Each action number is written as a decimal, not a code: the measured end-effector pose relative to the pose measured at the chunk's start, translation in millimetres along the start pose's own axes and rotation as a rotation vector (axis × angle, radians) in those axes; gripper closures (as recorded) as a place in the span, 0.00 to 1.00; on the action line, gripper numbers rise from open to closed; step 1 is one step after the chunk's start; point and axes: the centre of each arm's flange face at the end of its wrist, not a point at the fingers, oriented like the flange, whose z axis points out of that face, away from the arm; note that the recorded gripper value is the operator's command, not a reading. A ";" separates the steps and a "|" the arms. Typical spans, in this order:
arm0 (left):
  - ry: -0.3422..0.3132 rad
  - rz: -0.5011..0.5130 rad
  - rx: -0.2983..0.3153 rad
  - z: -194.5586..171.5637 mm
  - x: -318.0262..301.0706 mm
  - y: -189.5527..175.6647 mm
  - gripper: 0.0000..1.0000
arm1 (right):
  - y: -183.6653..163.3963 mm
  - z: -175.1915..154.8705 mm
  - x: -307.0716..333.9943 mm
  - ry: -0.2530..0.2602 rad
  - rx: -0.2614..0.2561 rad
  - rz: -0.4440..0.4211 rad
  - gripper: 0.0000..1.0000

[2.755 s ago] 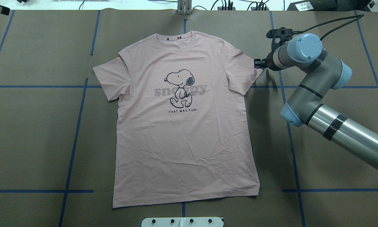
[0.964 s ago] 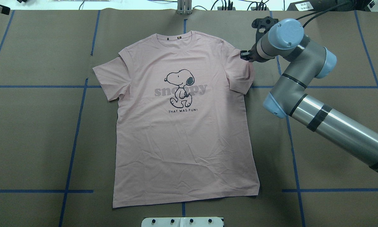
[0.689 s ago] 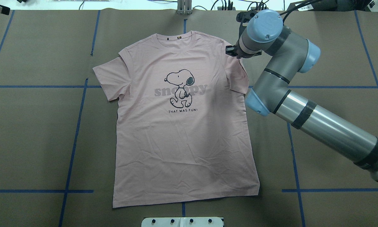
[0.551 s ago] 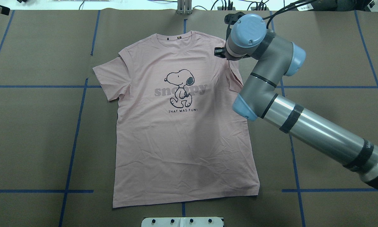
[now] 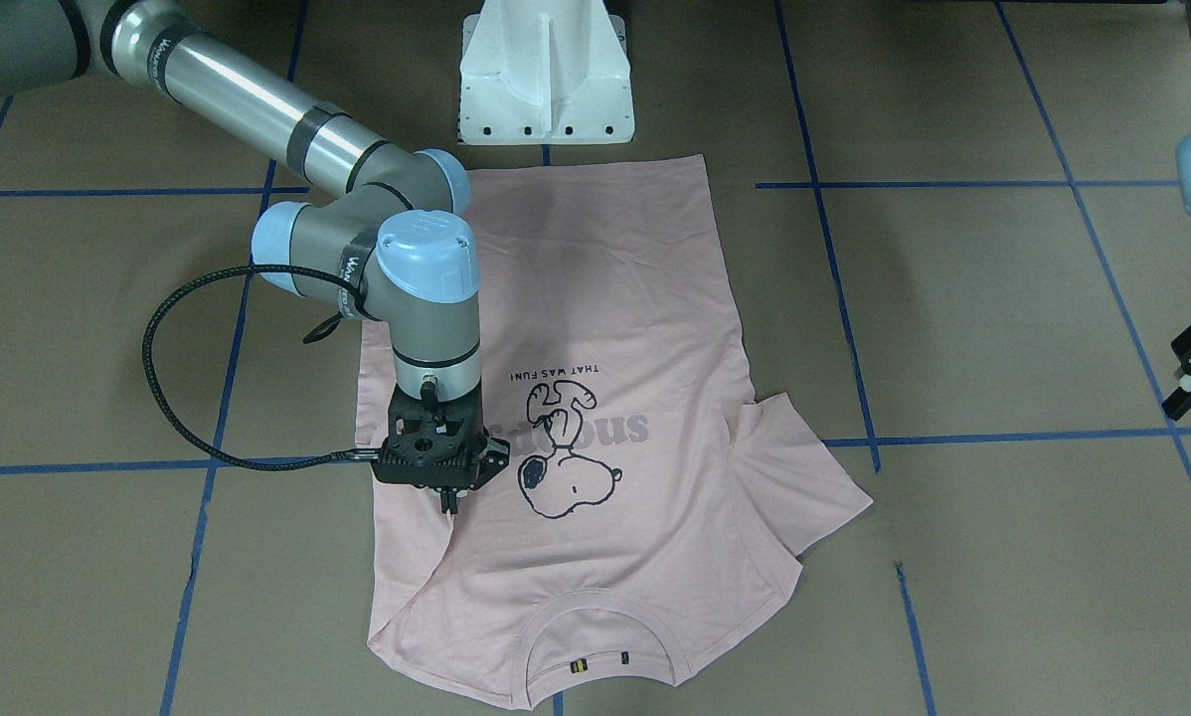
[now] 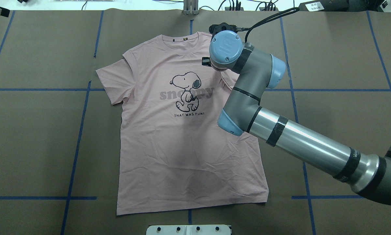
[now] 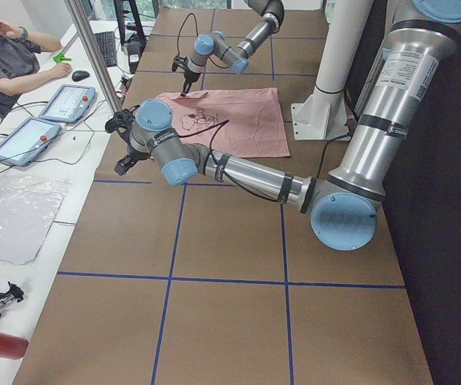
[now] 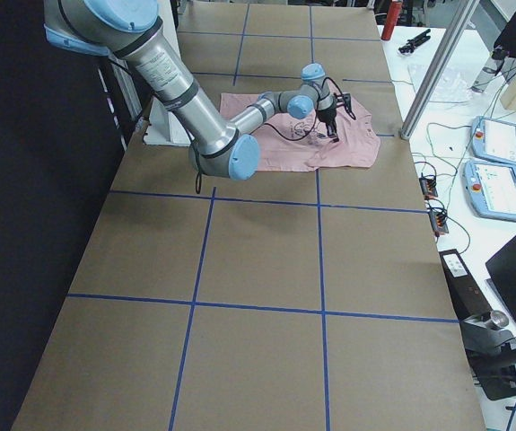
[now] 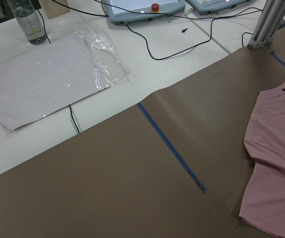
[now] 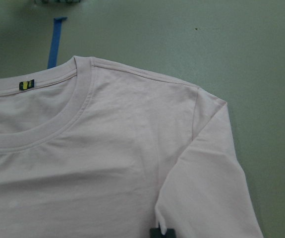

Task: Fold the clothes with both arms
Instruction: 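Grasp that sleeve with the right gripper and fold it onto the shirt body, then release the sleeve and raise the right gripper away, then move the left gripper to the sleeve nearest it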

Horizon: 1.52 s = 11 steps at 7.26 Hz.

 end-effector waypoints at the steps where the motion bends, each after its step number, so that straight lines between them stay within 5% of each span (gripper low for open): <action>1: 0.002 0.000 -0.003 1.8 1.4 0.7 0.00 | -3.5 -4.1 -5.2 -0.003 0.001 -0.009 0.00; 4: 0.034 -0.074 -0.048 36.8 30.1 8.3 0.00 | -72.8 -39.7 13.5 -0.033 -0.129 -0.082 0.00; 6: 0.020 -0.196 -0.067 75.2 69.3 13.8 0.20 | -134.9 -59.5 97.4 -0.111 -0.206 -0.164 0.00; 9: -0.082 -0.392 -0.056 152.5 143.6 34.6 0.37 | -173.4 -74.7 287.6 -0.198 -0.254 -0.309 0.00; 11: -0.139 -0.471 -0.048 204.4 183.8 45.7 0.37 | -175.3 -77.8 321.1 -0.212 -0.253 -0.322 0.00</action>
